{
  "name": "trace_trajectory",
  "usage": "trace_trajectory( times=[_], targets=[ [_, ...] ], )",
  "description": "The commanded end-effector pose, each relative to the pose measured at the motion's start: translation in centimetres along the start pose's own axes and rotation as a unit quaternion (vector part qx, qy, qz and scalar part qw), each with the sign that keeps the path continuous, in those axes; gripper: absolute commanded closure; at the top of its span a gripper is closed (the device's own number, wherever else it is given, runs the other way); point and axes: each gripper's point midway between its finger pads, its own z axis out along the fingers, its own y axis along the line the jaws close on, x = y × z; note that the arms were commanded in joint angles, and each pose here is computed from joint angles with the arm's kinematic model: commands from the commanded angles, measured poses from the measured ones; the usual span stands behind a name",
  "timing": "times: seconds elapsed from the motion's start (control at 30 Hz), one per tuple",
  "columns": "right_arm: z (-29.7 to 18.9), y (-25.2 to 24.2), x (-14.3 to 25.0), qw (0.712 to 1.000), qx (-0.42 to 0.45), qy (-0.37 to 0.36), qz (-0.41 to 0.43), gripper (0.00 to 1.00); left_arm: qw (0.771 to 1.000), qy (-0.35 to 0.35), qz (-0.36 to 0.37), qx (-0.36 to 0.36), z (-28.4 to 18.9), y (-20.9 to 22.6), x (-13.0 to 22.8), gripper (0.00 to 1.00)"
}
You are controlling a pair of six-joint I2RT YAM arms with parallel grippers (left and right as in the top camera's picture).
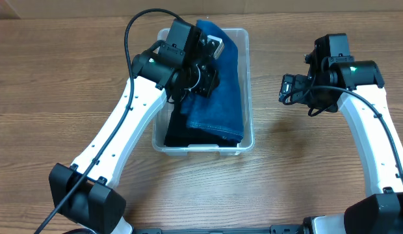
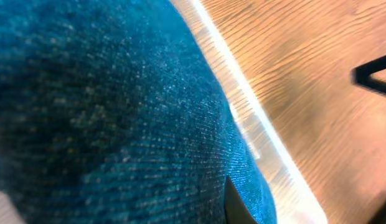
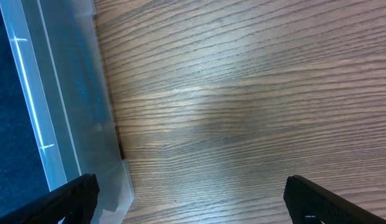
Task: Pack container
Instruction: 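Place the teal towel on top in the bin with the left gripper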
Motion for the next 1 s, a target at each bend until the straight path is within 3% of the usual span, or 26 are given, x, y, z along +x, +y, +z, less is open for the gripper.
trace_trajectory(
  times=[0.0,0.07,0.17,0.3,0.37,0.47,0.57,0.67,0.73,0.83,0.9,0.97],
  targets=[
    [-0.3,0.1,0.0,1.0,-0.002,-0.003,-0.002,0.0,0.982,-0.022,-0.066,-0.176,-3.1,5.8,-0.3,0.0],
    [-0.3,0.1,0.0,1.0,-0.002,-0.004,-0.002,0.0,0.941,-0.04,-0.168,-0.29,-5.1,10.0,0.8,0.0],
    [-0.3,0.1,0.0,1.0,-0.002,-0.004,-0.002,0.0,0.939,-0.05,-0.168,-0.296,-5.3,10.2,0.4,0.0],
    [-0.3,0.1,-0.1,1.0,-0.002,-0.005,-0.002,0.0,0.951,-0.073,-0.107,-0.282,-5.0,8.7,-1.7,0.0],
    [-0.3,0.1,-0.1,1.0,-0.003,-0.005,-0.002,0.0,0.955,-0.095,-0.039,-0.278,-4.7,6.8,-3.5,0.0],
    [-0.3,0.1,-0.1,1.0,-0.003,-0.005,-0.002,0.0,0.938,-0.128,0.021,-0.32,-5.6,6.4,-5.6,0.0],
    [-0.3,0.1,-0.1,1.0,-0.003,-0.005,-0.002,0.0,0.911,-0.153,0.087,-0.374,-6.4,7.3,-8.1,0.18],
    [-0.3,0.1,-0.1,1.0,-0.003,-0.005,-0.002,0.0,0.908,-0.129,0.133,-0.376,-2.7,8.0,-8.7,0.2],
    [-0.3,0.1,-0.1,1.0,-0.003,-0.006,-0.003,0.0,0.922,-0.071,0.146,-0.351,2.1,8.6,-6.6,0.22],
    [-0.3,0.1,-0.2,1.0,-0.003,-0.007,-0.003,0.0,0.942,0.08,0.111,-0.308,10.9,10.1,1.3,0.33],
    [-0.3,0.1,-0.2,1.0,-0.003,-0.007,-0.003,0.0,0.929,0.179,0.072,-0.315,14.7,11.7,7.3,0.44],
    [-0.3,0.1,-0.2,1.0,-0.003,-0.007,-0.003,0.0,0.911,0.249,0.054,-0.324,16.8,12.9,11.7,0.48]
  ],
)
